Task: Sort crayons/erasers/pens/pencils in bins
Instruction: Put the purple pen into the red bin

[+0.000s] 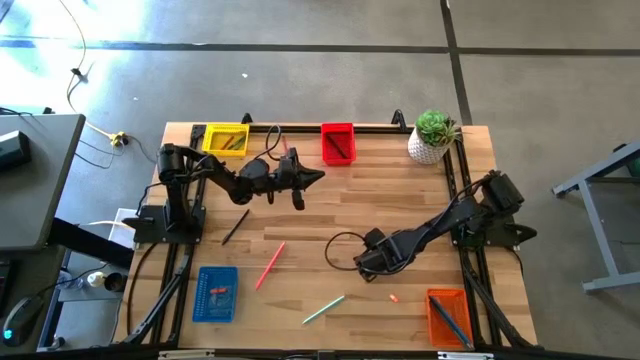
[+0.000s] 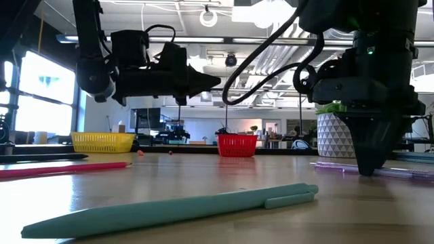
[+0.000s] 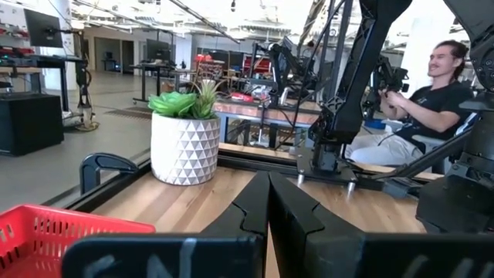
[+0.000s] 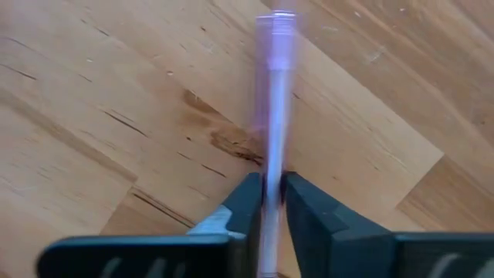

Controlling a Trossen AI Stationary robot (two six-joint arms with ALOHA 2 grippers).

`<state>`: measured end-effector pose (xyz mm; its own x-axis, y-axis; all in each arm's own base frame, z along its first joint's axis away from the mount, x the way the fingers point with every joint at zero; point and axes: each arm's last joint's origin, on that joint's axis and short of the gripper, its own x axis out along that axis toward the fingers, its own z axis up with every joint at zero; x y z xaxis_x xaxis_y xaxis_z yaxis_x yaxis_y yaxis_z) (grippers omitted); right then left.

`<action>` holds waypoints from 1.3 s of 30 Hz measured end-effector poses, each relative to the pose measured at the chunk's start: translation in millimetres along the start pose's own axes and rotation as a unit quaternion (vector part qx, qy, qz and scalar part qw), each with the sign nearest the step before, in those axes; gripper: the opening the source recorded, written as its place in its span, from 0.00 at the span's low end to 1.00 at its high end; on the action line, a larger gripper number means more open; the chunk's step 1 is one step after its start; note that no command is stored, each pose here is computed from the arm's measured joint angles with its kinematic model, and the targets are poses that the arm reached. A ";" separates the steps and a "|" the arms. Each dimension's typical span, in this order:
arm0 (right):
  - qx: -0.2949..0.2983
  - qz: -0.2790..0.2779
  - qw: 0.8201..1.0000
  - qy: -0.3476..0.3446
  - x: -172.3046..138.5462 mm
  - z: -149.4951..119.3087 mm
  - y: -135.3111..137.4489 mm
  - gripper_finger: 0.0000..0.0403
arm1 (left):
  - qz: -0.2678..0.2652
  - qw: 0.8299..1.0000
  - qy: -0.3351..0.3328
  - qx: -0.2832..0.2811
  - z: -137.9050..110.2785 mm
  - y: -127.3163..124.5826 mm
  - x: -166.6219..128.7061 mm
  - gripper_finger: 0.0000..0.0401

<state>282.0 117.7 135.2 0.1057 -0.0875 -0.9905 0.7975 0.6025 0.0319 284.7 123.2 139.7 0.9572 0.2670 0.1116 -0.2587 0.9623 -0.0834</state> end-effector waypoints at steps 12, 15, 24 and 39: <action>-0.001 0.014 1.000 -0.007 -11.9 8.2 -5.7 0.05 | 0.031 0.999 0.012 -0.001 -5.1 11.6 -11.4 0.00; -0.001 0.038 0.999 -0.020 -25.8 16.4 -9.1 0.05 | 0.043 0.999 0.015 -0.011 -5.9 17.0 -14.6 0.00; 0.025 0.101 0.989 -0.103 -76.4 57.0 -38.4 0.06 | 0.069 0.997 0.017 0.004 -8.7 21.4 -24.0 0.00; -0.001 0.083 0.923 -0.375 -101.7 198.8 -117.7 0.06 | 0.102 0.994 0.028 0.014 -11.0 26.6 -26.3 0.00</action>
<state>295.5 -102.1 258.7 0.6079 -0.5190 -0.6009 0.7330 0.6577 0.1736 254.1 141.3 123.6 0.8902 0.4538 0.0398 -0.4505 0.8900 -0.0705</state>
